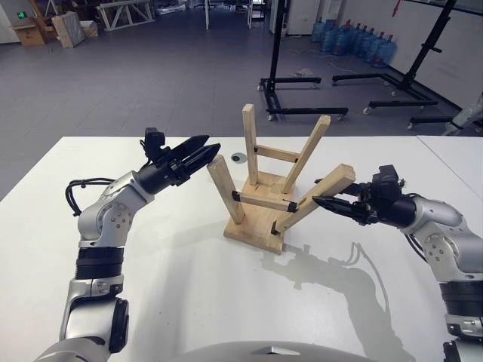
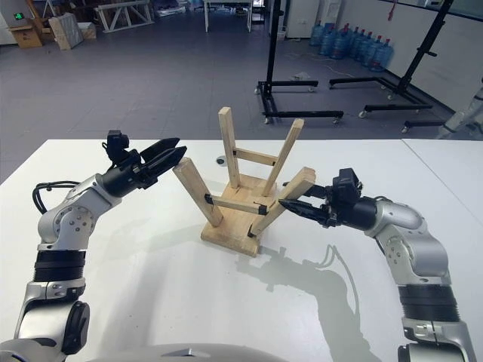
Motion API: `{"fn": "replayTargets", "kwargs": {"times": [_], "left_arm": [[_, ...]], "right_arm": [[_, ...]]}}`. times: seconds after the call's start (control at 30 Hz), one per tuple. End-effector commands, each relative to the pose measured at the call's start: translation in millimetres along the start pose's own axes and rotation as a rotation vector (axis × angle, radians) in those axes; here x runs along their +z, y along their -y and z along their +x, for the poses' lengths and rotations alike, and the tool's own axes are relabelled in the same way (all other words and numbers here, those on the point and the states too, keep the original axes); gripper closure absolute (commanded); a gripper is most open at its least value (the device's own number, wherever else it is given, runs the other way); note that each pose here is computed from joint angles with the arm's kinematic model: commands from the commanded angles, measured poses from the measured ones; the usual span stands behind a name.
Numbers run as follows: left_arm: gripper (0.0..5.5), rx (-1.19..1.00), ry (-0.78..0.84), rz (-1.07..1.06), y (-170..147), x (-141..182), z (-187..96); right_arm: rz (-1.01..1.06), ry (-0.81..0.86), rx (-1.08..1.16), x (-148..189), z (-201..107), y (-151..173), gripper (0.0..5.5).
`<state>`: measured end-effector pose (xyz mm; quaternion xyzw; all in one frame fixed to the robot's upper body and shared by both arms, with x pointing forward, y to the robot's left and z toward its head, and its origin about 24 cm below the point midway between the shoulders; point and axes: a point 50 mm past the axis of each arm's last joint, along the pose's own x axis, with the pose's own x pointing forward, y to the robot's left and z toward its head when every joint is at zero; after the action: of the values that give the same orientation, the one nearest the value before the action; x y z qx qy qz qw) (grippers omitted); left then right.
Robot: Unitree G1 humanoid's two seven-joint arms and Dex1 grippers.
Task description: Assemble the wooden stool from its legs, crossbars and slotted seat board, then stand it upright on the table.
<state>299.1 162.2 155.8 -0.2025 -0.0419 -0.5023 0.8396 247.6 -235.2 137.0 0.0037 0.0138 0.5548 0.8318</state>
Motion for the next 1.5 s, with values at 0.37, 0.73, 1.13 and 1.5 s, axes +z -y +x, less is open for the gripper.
{"fn": "replayTargets", "kwargs": {"times": [0.37,0.73,1.13,1.5], "left_arm": [[1.94,0.026,-0.058,-0.024,-1.4,-14.3,-0.2],[1.94,0.028,-0.068,-0.031,-2.6,-19.6,0.1],[1.94,0.011,-0.063,-0.023,4.4,-28.5,13.1],[1.94,-0.04,-0.079,-0.054,19.3,-43.6,31.3]], "right_arm": [[0.026,-0.074,0.066,-11.8,11.5,-6.9,3.46],[0.041,-0.126,0.091,-27.5,15.6,-7.8,3.46],[0.054,-0.17,0.139,-40.4,30.7,2.0,3.46],[0.069,-0.268,0.197,-45.6,39.3,5.6,3.46]]}}
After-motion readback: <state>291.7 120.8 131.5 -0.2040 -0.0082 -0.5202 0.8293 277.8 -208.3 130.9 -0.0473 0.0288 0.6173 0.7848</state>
